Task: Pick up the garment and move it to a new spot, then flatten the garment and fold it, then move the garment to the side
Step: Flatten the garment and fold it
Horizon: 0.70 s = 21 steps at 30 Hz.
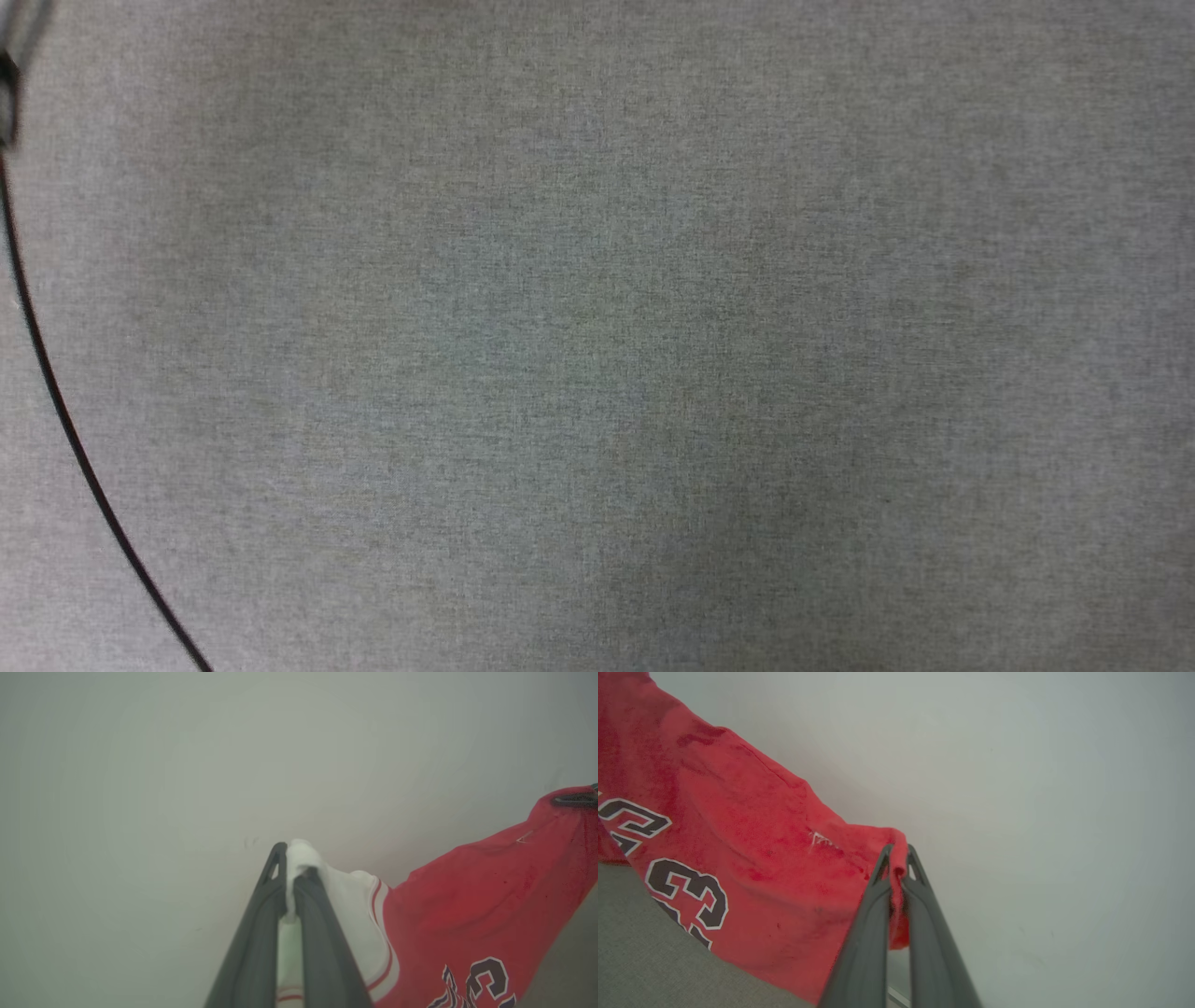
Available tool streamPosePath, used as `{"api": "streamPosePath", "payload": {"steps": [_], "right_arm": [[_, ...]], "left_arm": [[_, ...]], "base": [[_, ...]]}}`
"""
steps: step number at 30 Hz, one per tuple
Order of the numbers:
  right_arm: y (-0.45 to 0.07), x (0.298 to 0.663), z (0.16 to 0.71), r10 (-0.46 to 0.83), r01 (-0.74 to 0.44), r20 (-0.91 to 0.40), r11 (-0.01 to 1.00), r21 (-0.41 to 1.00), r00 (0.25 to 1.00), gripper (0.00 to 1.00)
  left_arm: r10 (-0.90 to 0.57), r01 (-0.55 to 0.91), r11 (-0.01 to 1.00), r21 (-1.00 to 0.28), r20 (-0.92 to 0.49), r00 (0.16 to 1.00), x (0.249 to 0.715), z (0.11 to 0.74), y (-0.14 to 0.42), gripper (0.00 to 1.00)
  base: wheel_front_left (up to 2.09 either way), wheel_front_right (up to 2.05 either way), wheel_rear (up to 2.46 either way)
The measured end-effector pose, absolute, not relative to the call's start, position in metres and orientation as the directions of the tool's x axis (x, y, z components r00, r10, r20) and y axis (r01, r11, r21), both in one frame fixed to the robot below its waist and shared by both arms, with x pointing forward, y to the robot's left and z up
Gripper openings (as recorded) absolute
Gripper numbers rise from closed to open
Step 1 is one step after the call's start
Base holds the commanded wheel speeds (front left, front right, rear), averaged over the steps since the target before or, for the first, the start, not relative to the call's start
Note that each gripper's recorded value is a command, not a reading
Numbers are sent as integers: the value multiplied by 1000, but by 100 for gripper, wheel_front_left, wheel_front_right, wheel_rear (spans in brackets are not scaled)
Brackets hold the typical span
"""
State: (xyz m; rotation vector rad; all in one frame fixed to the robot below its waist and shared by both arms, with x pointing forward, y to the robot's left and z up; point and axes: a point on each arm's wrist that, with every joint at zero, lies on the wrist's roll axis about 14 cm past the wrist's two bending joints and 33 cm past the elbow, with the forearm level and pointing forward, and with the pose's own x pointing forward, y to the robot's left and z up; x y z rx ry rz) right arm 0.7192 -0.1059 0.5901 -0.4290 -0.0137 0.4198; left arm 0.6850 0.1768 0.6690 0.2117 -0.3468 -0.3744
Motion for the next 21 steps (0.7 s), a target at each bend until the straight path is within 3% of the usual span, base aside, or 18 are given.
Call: {"api": "streamPosePath", "payload": {"steps": [10,11,21], "right_arm": [[-100,657,503,468,-526,-244,791,-312,849,0],[-105,629,489,479,-550,-284,786,-281,830,0],[-134,532,456,469,-554,-383,819,-150,796,0]], "left_arm": [[-374,361,922,143,81,924,632,558,188,0],[-372,367,925,97,41,927,600,536,183,0],[-374,377,926,-4,-141,917,470,474,171,0]], "base": [[0,0,0],[0,0,0],[0,0,0]]}}
